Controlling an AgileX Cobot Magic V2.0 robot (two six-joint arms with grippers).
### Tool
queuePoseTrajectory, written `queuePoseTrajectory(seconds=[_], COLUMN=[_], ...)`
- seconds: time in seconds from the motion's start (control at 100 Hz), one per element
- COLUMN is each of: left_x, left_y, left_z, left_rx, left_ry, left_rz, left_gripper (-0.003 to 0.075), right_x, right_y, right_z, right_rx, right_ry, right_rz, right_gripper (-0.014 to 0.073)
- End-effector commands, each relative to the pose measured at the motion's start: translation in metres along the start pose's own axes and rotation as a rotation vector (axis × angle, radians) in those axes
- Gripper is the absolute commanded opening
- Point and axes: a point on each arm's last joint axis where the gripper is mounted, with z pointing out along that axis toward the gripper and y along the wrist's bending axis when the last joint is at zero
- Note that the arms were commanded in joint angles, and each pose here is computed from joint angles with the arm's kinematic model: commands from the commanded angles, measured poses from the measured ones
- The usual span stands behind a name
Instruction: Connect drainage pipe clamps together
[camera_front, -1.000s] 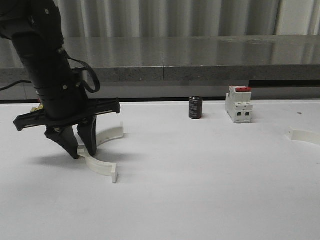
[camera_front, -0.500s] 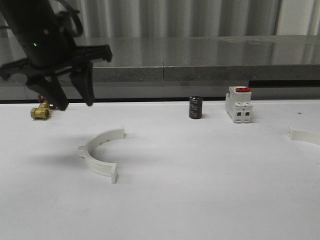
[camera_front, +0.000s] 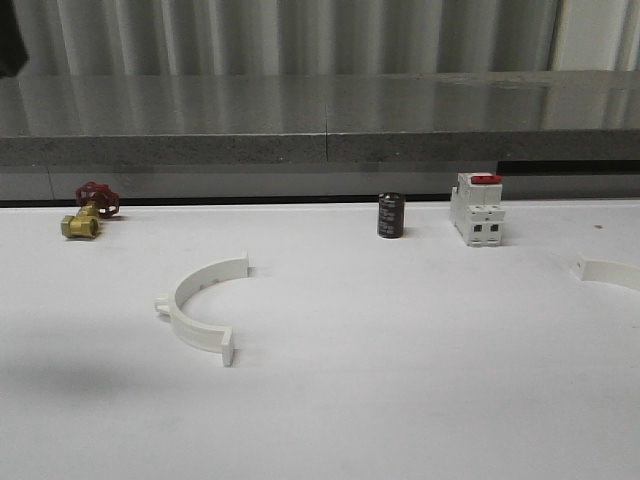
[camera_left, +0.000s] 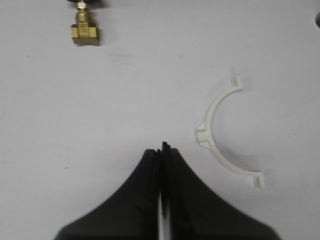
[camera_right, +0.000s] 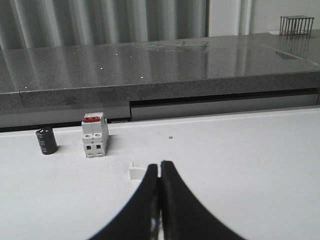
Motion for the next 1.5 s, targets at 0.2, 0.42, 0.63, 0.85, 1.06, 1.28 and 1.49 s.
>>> queuePoseTrajectory(seconds=[0.2,0.42,0.63,0.85,1.06,1.28,1.49], left_x=[0.039,0.085,0.126,0.164,0.192,0.210,0.213], left_y=[0.050,0.067,0.057,0.056,0.055,0.054,0.055], left_z=[-0.062,-0.092,-0.101,-0.102,-0.104,-0.106,-0.102], left_rx=[-0.059,-0.058,0.035,0.027,0.020,0.019,0.005], left_ry=[-0.221,-0.360,-0.467,-0.592,-0.700,-0.753,-0.749], left_rz=[-0.081,-0.138,-0.105,-0.102,-0.093,-0.085,-0.074], left_gripper=[-0.0021,-0.0021,-0.0021,-0.0021,-0.0021,-0.0021,-0.0021], right_x=[-0.013,-0.013,-0.014,-0.025,-0.052,-0.081,-0.097], right_y=[0.000,0.000,0.000,0.002,0.005,0.008,0.011], right_z=[-0.002,-0.002,-0.002,-0.005,-0.008,0.002,0.038], right_rx=[0.001,0.001,0.001,-0.003,-0.012,-0.010,0.003], right_ry=[-0.109,-0.109,-0.117,-0.097,-0.053,0.149,0.458], right_rz=[-0.005,-0.005,-0.005,-0.005,-0.005,-0.006,-0.006], right_gripper=[-0.0065,-0.0065,-0.0065,-0.0065,-0.0065,-0.0065,-0.0010])
